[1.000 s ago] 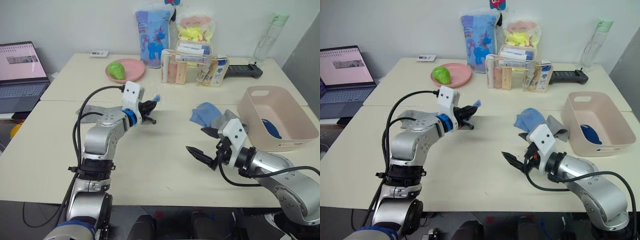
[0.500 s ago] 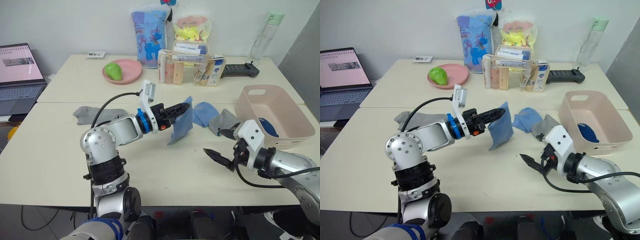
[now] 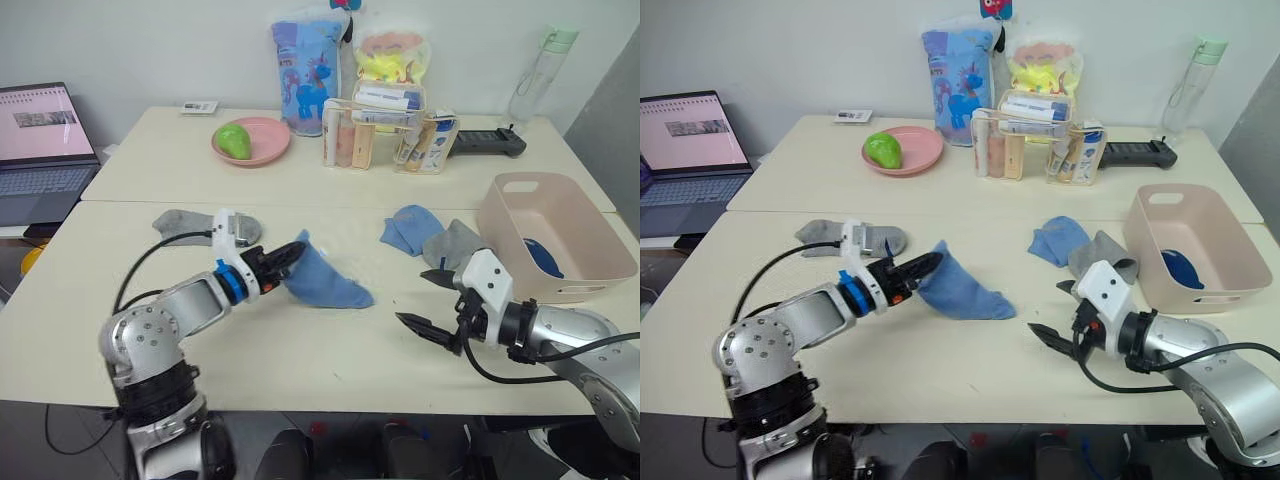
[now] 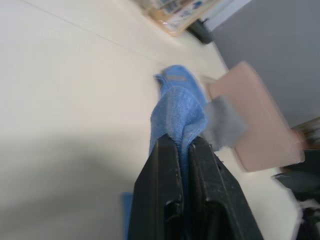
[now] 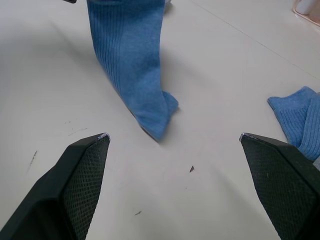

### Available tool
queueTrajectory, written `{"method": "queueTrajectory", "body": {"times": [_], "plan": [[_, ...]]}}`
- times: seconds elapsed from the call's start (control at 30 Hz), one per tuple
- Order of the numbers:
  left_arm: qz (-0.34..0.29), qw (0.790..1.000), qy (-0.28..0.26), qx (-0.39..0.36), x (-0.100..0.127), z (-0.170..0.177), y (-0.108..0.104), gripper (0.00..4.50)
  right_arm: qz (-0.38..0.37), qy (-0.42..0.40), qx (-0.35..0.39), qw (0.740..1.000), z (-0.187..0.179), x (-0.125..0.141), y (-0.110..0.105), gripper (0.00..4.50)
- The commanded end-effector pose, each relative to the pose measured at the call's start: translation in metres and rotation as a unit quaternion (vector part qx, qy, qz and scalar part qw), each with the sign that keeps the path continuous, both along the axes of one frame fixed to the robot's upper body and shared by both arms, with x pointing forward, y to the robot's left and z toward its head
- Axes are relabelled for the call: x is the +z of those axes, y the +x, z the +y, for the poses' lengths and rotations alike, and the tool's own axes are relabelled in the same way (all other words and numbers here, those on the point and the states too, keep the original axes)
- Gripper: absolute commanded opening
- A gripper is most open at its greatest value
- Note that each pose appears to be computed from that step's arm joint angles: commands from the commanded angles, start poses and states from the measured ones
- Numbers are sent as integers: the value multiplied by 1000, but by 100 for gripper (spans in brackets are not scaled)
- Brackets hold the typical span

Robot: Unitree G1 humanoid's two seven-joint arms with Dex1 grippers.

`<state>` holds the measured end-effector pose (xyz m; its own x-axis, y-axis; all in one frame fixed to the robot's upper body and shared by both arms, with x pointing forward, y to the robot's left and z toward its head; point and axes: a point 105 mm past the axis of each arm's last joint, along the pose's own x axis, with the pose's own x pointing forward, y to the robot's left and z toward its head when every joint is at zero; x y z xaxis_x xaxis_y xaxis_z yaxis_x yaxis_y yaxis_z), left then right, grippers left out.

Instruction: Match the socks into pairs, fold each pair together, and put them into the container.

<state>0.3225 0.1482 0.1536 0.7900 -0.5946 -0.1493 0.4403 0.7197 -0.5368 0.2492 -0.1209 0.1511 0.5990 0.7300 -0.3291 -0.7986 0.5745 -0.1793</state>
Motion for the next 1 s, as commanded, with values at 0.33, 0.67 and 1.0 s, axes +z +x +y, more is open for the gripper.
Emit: {"method": "queueTrajectory", "body": {"times": [0.33, 0.67, 1.0], "plan": [[-146, 963, 38, -223, 44, -42, -49, 4, -16, 16, 26, 999, 8, 14, -2, 450], [-131, 943, -92, -292, 80, -93, -59, 4, 14, -32, 0, 999, -26, 12, -6, 450], [-57, 970, -204, -119, 83, -89, -12, 4, 25, -83, -17, 996, -57, 11, -3, 450]]}}
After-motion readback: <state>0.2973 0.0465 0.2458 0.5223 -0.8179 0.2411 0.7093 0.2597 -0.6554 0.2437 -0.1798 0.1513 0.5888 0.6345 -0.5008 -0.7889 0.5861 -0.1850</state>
